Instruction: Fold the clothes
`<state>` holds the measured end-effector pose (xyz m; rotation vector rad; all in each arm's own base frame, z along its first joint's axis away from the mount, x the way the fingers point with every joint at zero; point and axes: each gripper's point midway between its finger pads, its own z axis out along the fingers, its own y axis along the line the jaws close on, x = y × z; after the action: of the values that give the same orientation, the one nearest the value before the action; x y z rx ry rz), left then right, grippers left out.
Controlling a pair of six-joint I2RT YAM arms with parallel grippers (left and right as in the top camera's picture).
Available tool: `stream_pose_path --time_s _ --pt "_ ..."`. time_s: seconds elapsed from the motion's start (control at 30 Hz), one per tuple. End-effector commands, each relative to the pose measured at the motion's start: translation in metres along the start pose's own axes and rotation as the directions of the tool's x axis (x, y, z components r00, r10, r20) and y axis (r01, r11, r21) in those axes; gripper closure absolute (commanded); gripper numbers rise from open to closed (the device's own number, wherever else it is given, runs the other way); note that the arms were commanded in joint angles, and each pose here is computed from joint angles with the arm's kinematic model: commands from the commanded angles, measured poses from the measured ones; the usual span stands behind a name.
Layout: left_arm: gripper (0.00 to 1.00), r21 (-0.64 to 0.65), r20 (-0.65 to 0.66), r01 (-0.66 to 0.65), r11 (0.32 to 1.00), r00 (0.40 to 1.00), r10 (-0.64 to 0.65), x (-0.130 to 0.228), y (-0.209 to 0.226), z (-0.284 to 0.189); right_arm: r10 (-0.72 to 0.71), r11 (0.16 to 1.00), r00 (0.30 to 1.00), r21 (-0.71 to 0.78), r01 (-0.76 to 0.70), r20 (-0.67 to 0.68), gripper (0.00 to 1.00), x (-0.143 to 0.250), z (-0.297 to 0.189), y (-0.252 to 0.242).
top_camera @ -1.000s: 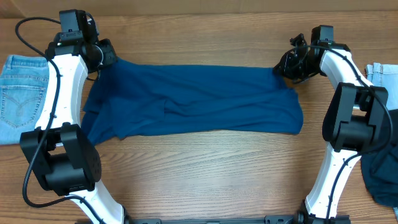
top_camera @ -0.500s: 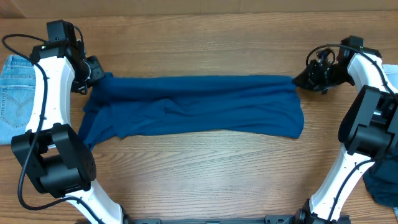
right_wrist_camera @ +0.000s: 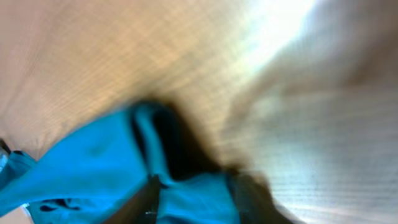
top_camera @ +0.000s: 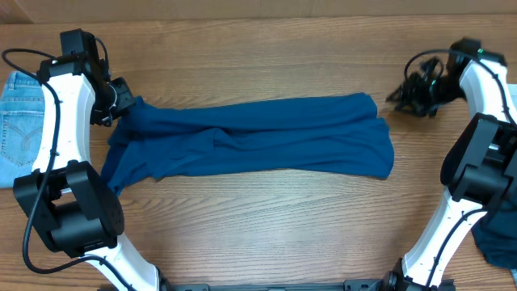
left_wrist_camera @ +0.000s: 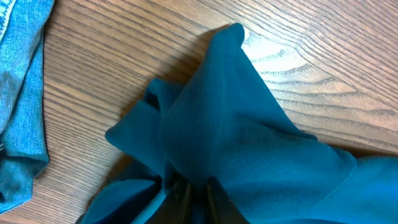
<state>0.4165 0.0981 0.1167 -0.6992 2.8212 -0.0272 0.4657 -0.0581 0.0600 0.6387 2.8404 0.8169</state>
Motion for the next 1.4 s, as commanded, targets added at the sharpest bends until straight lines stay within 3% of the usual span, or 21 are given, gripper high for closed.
stream_pose_path --time_s 0.0,0.2,0.33,0.67,0.8,0.87,0.9,0.93,1.0,1.13,1.27,1.37 --pt "0.89 0.015 0.029 0.02 1.0 0.999 -0.02 -0.007 0.0 -0.009 -0.187 0.982 0.976 -0.02 0.19 0.108 0.45 -0.019 -0.021 0.048" --pt "0.9 0.033 0.032 0.018 0.999 0.999 -0.019 -0.009 -0.003 -0.009 -0.273 0.961 0.962 0.046 0.272 0.028 0.39 -0.007 0.04 0.066" --pt "0.9 0.033 0.035 0.018 0.999 0.999 -0.019 -0.009 -0.003 -0.009 -0.245 0.953 0.969 0.189 0.236 0.028 0.39 -0.016 0.047 0.037" --pt "0.9 0.036 0.044 0.017 0.999 0.999 -0.018 -0.011 -0.004 -0.009 -0.224 0.958 0.974 0.177 0.226 -0.033 0.39 -0.006 0.076 0.026" --pt "0.9 0.036 0.045 0.017 0.999 0.999 -0.018 -0.011 -0.004 -0.009 -0.188 0.976 0.977 0.092 0.197 -0.1 0.41 0.009 0.093 0.028" --pt "0.89 0.036 0.045 0.017 0.999 0.999 -0.018 -0.012 -0.004 -0.009 -0.177 0.979 0.977 0.082 0.187 -0.119 0.5 0.014 0.096 0.027" --pt "0.89 0.036 0.047 0.017 0.999 0.999 -0.018 -0.012 -0.004 -0.009 -0.176 0.979 0.977 0.08 0.186 -0.122 0.6 0.014 0.096 0.028" --pt "0.89 0.037 0.047 0.017 0.999 0.999 -0.018 -0.012 -0.004 -0.009 -0.174 0.98 0.977 0.077 0.185 -0.124 0.77 0.015 0.096 0.028" --pt "0.9 0.036 0.044 0.016 0.999 0.999 -0.018 -0.011 -0.004 -0.009 -0.176 0.979 0.977 0.078 0.186 -0.121 0.94 0.014 0.096 0.028" --pt "0.9 0.037 0.045 0.016 0.999 0.999 -0.018 -0.012 -0.004 -0.009 -0.198 0.979 0.977 0.036 0.202 -0.085 0.96 0.005 0.088 0.041" --pt "0.89 0.038 0.044 0.013 0.999 0.999 -0.015 -0.011 -0.005 -0.009 -0.239 0.969 0.97 -0.062 0.237 -0.032 0.96 0.001 0.023 0.091" --pt "0.9 0.055 0.019 0.006 0.998 1.0 -0.007 -0.006 -0.008 -0.009 -0.147 0.989 0.969 -0.012 0.147 -0.201 0.96 0.048 -0.003 0.083"
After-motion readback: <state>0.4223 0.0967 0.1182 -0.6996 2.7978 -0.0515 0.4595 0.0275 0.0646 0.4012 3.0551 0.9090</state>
